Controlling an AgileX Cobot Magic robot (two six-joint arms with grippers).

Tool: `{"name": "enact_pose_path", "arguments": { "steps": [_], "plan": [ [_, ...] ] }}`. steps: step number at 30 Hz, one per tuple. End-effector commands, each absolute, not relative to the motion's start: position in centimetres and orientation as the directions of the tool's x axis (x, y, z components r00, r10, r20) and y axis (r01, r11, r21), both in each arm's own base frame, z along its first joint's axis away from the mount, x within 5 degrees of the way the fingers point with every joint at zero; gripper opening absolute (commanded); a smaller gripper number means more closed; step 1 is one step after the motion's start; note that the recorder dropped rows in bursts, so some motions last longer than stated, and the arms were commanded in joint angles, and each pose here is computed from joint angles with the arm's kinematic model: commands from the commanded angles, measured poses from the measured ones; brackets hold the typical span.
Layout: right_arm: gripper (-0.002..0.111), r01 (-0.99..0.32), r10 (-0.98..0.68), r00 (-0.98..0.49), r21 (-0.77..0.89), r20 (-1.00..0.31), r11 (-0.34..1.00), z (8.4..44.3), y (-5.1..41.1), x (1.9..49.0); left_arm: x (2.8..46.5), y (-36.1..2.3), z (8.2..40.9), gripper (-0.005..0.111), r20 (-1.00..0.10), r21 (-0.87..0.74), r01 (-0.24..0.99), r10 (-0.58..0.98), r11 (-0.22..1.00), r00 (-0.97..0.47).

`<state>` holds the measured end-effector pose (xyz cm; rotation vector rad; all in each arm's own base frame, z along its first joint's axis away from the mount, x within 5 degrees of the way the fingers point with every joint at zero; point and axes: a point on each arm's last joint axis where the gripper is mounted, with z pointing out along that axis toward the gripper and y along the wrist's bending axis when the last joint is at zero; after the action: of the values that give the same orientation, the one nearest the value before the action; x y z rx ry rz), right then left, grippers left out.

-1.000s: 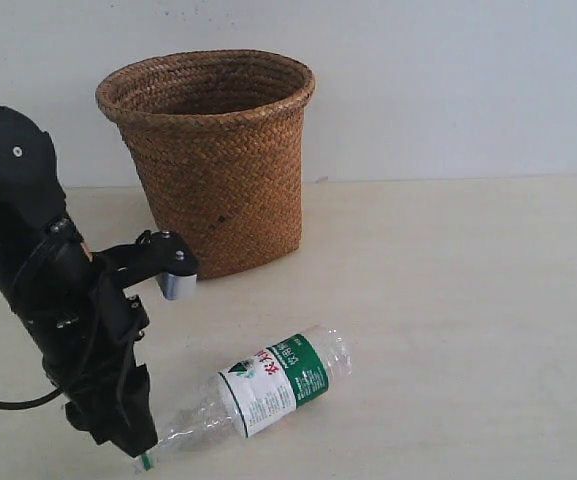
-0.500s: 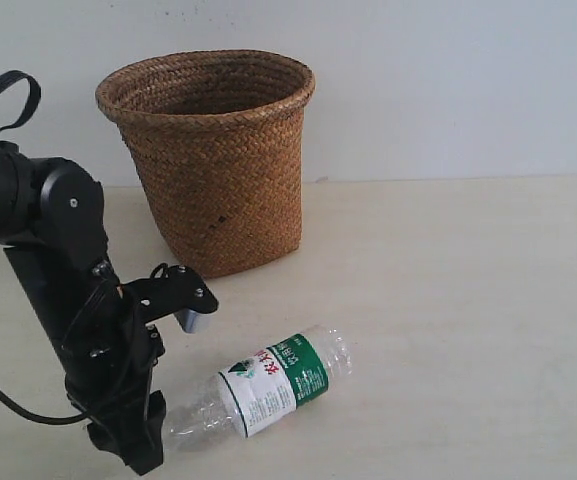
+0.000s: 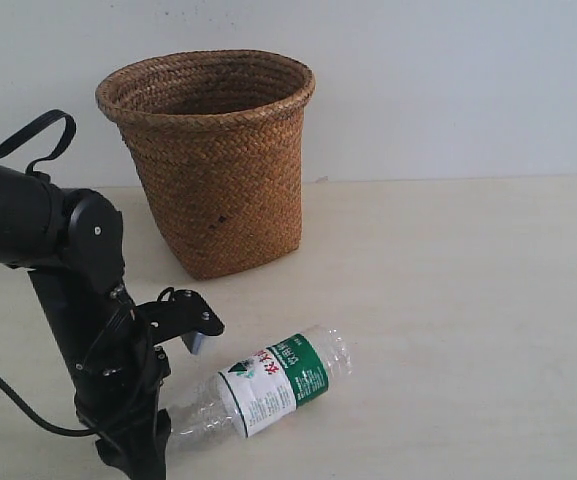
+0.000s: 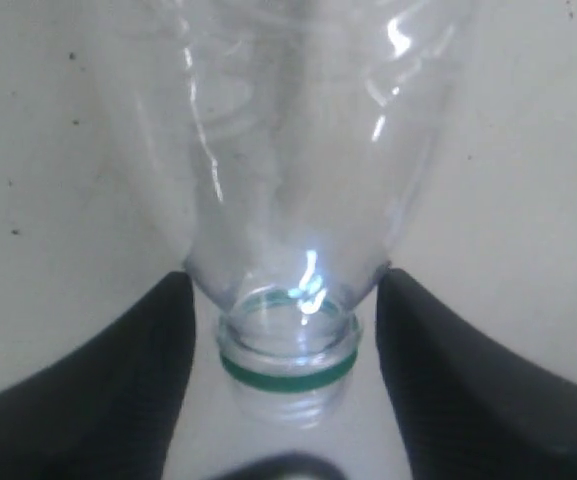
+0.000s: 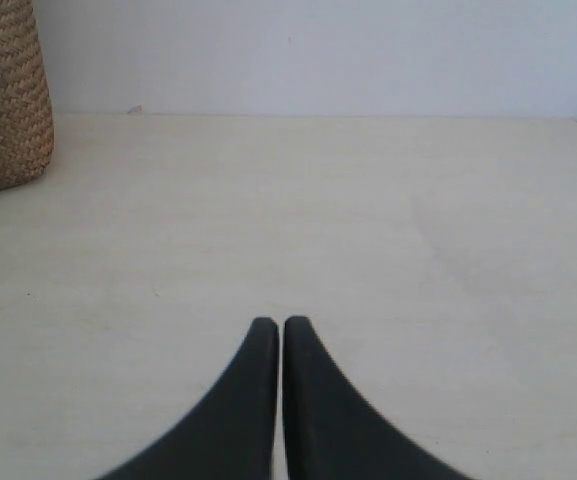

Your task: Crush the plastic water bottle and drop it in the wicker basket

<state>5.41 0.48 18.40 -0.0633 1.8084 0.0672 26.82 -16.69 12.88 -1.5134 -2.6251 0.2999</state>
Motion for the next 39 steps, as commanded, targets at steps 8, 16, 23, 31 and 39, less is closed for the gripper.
{"name": "enact_pose_path", "arguments": {
  "steps": [8,16,23,31,39],
  "plan": [
    [0.0,-0.075,-0.009,-0.217,0.008,-0.976,0.997,18.5,0.5,5.4,26.8,-17.0,12.9,0.004,-0.026,-0.213,0.874,0.891,0.437,-0.452],
    [0.0,-0.075,-0.009,-0.217,0.008,-0.976,0.997,18.5,0.5,5.4,26.8,-17.0,12.9,0.004,-0.029,-0.213,0.88,0.898,0.424,-0.439],
    [0.0,-0.074,-0.062,-0.214,-0.047,-0.975,0.996,18.5,0.3,5.4,26.8,-17.0,12.9,0.004,-0.03,-0.215,0.879,0.897,0.426,-0.442],
    [0.0,-0.073,-0.072,-0.21,-0.058,-0.975,0.996,18.6,0.3,5.4,26.7,-17.0,12.9,0.004,-0.031,-0.217,0.877,0.895,0.429,-0.445],
    [0.0,-0.093,0.282,0.121,0.271,-0.952,0.958,21.8,0.3,5.6,26.8,-17.0,12.9,0.004,-0.03,-0.214,0.879,0.897,0.425,-0.441]
  ]
}}
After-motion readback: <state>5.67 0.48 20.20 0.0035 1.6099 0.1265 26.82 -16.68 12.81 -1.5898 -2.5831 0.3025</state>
